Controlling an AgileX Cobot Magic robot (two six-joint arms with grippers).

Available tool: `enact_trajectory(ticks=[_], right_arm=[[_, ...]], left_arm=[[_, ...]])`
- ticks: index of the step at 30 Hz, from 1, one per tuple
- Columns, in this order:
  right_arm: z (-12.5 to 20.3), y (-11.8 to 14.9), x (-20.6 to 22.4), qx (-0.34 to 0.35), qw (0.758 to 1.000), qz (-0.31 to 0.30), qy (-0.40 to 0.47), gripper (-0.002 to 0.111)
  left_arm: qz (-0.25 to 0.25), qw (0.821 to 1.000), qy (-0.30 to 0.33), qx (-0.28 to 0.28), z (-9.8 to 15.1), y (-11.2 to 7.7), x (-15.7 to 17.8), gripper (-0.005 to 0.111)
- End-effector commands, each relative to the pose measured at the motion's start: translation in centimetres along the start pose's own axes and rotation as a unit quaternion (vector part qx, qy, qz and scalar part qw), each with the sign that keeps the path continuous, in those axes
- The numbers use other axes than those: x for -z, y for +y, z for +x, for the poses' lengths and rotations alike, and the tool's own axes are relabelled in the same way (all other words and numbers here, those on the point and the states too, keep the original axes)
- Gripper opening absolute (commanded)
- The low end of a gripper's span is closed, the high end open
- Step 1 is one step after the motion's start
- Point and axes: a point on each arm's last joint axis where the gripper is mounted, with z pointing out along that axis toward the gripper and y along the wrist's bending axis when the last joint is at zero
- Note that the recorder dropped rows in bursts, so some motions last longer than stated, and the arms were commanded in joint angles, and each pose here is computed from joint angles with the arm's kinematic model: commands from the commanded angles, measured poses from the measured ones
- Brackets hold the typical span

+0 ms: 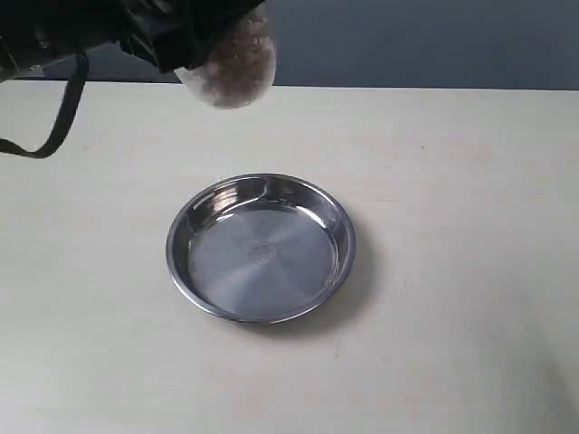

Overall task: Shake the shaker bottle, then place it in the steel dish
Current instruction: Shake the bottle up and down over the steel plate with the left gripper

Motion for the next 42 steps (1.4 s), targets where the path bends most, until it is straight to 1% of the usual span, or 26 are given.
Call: enact_trajectory(ticks=[1,3,4,5,7,8,11,12,13,14,16,18,19,21,22,23,24,28,29,33,34,35,38,39,40,42], right_arm=[[-0.1,0.0,0.0,0.0,1.0,0.002,-0.009,-0.001],[-0.1,0.0,0.0,0.0,1.0,0.002,-0.009,-0.001],[-0.1,0.0,0.0,0.0,1.0,0.002,-0.009,-0.001],[-0.1,0.0,0.0,0.0,1.0,0.002,-0.009,-0.001],[-0.1,0.0,0.0,0.0,1.0,0.002,-0.009,-0.001],[-0.1,0.0,0.0,0.0,1.0,0.002,-0.009,-0.001],[-0.1,0.0,0.0,0.0,1.0,0.002,-0.009,-0.001],[-0.1,0.0,0.0,0.0,1.0,0.002,-0.009,-0.001],[-0.1,0.0,0.0,0.0,1.0,0.002,-0.009,-0.001],[-0.1,0.0,0.0,0.0,1.0,0.002,-0.009,-0.001],[-0.1,0.0,0.0,0.0,1.0,0.002,-0.009,-0.001],[-0.1,0.0,0.0,0.0,1.0,0.002,-0.009,-0.001],[-0.1,0.0,0.0,0.0,1.0,0.002,-0.009,-0.001],[-0.1,0.0,0.0,0.0,1.0,0.002,-0.009,-0.001],[-0.1,0.0,0.0,0.0,1.0,0.002,-0.009,-0.001],[-0.1,0.0,0.0,0.0,1.0,0.002,-0.009,-0.001],[-0.1,0.0,0.0,0.0,1.0,0.002,-0.009,-0.001],[-0.1,0.0,0.0,0.0,1.0,0.002,-0.009,-0.001],[-0.1,0.0,0.0,0.0,1.0,0.002,-0.009,-0.001],[-0.1,0.0,0.0,0.0,1.0,0.002,-0.009,-0.001],[-0.1,0.0,0.0,0.0,1.0,0.002,-0.009,-0.001],[-0.1,0.0,0.0,0.0,1.0,0.002,-0.009,-0.001],[-0.1,0.0,0.0,0.0,1.0,0.002,-0.009,-0.001],[-0.1,0.0,0.0,0.0,1.0,0.002,-0.009,-0.001],[-0.1,0.0,0.0,0.0,1.0,0.002,-0.009,-0.001],[-0.1,0.0,0.0,0.0,1.0,0.002,-0.009,-0.001]], left_arm=[[0.007,0.988,0.139,0.069,8.5,0.5,-1.8,0.0],[0.001,0.999,0.043,0.021,1.7,0.5,-2.3,0.0],[-0.049,0.998,0.039,0.007,-0.8,1.0,-2.1,0.0],[-0.08,0.993,0.076,0.034,0.2,1.1,-2.2,0.0],[-0.089,0.968,0.223,0.072,9.2,1.3,-3.3,0.0],[-0.062,0.97,0.214,0.097,9.7,1.0,-4.0,0.0],[-0.023,0.995,0.092,0.028,1.5,0.1,-4.3,0.0],[-0.05,0.995,0.078,0.023,-0.2,0.2,-4.2,0.0],[-0.079,0.992,0.091,0.039,0.0,0.5,-4.1,0.0],[-0.093,0.986,0.125,0.051,1.9,0.5,-4.2,0.0],[-0.096,0.962,0.236,0.094,9.4,0.4,-4.3,0.0],[-0.074,0.952,0.274,0.113,12.6,0.1,-4.5,0.0],[-0.059,0.959,0.252,0.119,11.5,-0.2,-4.7,0.0],[-0.037,0.983,0.164,0.072,5.6,-0.8,-4.6,0.0],[-0.047,0.991,0.119,0.038,2.0,-0.8,-4.4,0.0],[-0.067,0.991,0.106,0.037,0.6,-0.6,-4.1,0.0],[-0.084,0.989,0.111,0.051,0.8,-0.4,-3.9,0.0],[-0.1,0.958,0.251,0.093,10.1,0.4,-4.1,0.0],[-0.097,0.961,0.243,0.093,9.7,0.4,-4.3,0.0],[-0.079,0.994,0.079,0.019,-1.7,-0.6,-3.6,0.0],[-0.096,0.992,0.074,0.036,-2.2,-0.4,-3.4,0.0],[-0.107,0.988,0.097,0.054,-0.7,-0.2,-3.4,0.0],[-0.111,0.963,0.226,0.096,8.1,0.4,-3.9,0.0],[-0.11,0.959,0.24,0.101,9.1,0.5,-4.1,0.0],[-0.099,0.965,0.221,0.1,8.1,0.2,-4.1,0.0],[-0.069,0.987,0.133,0.054,2.3,-0.5,-3.9,0.0]])
